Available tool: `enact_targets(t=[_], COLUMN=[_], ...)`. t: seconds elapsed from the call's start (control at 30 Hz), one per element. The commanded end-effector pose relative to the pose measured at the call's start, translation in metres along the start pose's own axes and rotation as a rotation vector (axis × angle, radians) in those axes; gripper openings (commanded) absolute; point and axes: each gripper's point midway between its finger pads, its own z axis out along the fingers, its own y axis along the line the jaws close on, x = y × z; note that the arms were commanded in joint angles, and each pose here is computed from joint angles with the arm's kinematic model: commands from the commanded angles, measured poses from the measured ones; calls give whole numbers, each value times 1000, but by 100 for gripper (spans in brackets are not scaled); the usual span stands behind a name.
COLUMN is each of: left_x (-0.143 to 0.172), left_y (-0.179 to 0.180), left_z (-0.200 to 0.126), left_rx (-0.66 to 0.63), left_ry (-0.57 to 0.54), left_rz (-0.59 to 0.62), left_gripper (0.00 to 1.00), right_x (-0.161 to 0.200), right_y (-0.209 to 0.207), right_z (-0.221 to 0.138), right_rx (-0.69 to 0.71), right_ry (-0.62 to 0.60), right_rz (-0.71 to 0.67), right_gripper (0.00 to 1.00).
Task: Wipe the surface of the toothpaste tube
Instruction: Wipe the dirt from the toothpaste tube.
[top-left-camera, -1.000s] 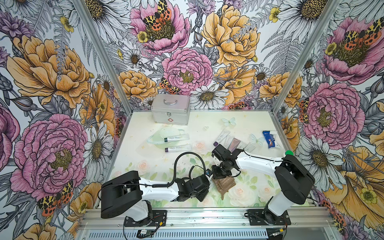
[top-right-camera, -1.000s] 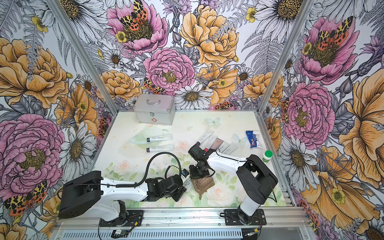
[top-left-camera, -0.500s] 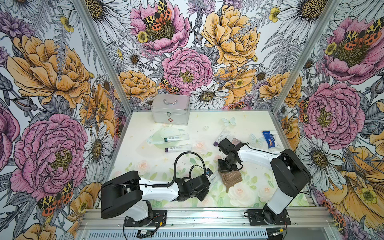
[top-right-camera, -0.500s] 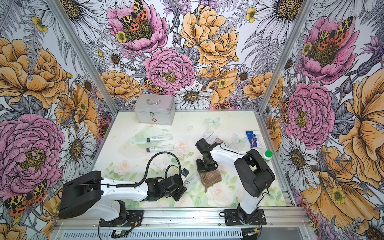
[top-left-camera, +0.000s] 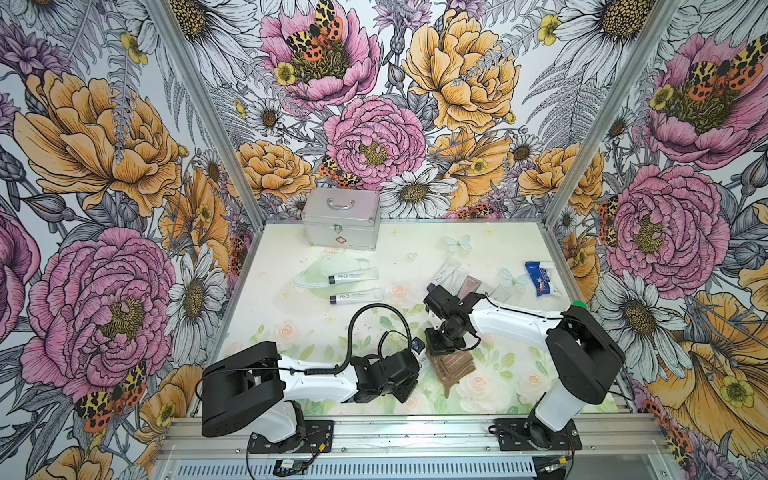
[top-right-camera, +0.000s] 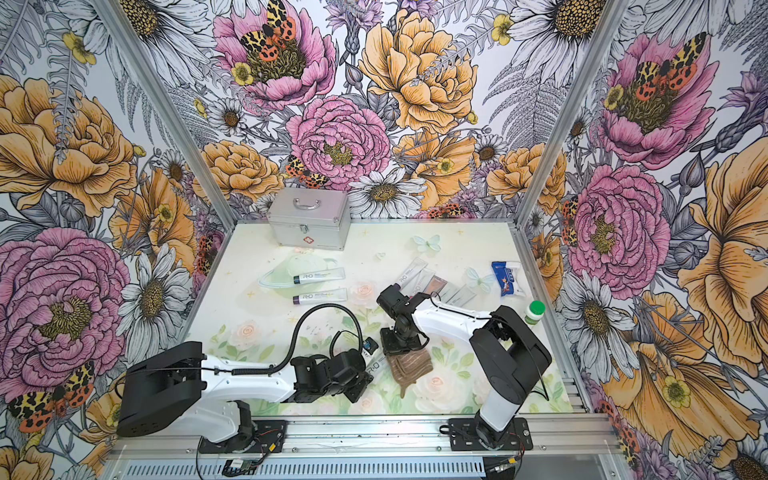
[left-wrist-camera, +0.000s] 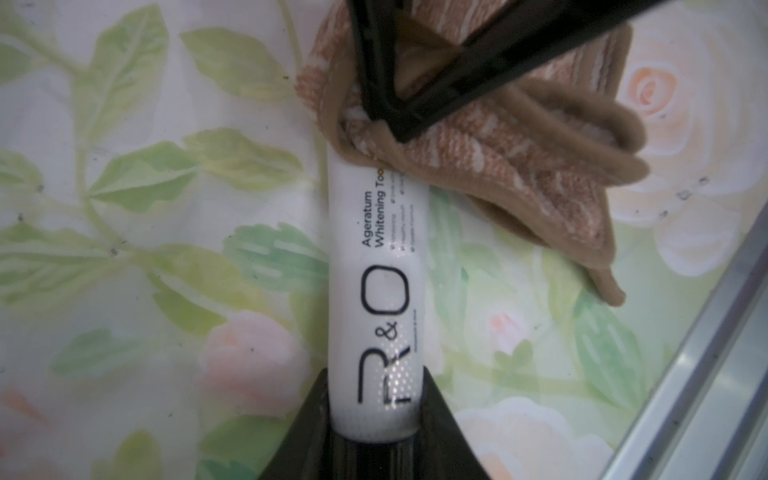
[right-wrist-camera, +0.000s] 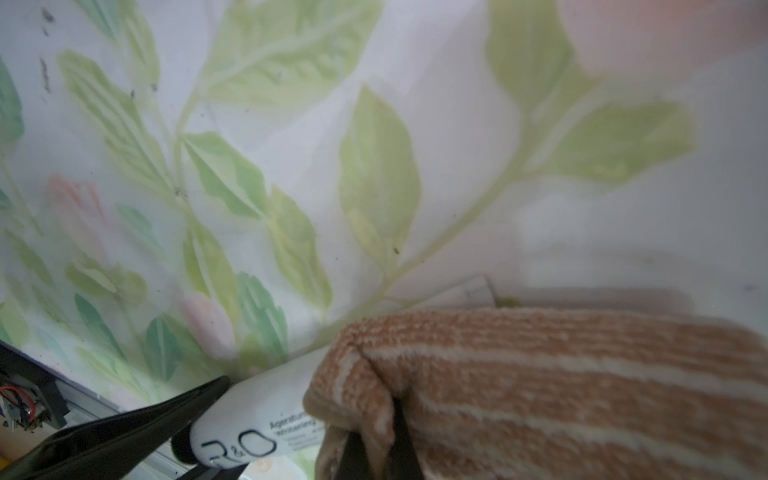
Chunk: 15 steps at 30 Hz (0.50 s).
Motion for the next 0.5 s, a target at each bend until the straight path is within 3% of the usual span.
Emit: enact_targets(t=[0.0, 0.23, 0.47], left_x=[-8, -9, -9], left_y=[5, 6, 5], left_z=[0, -2, -3], left_rx=[-23, -24, -21], left_ry=[-31, -40, -40], left_rz=[-4, -7, -6], left_gripper=[29, 29, 29], right_x=[25, 21, 6], right_y=[-8, -72, -100], right_z=[15, 25, 16], right_rx=[3, 205, 273], right_ry=[98, 115, 95], right_rz=[32, 79, 105], right_gripper=[0, 0, 0])
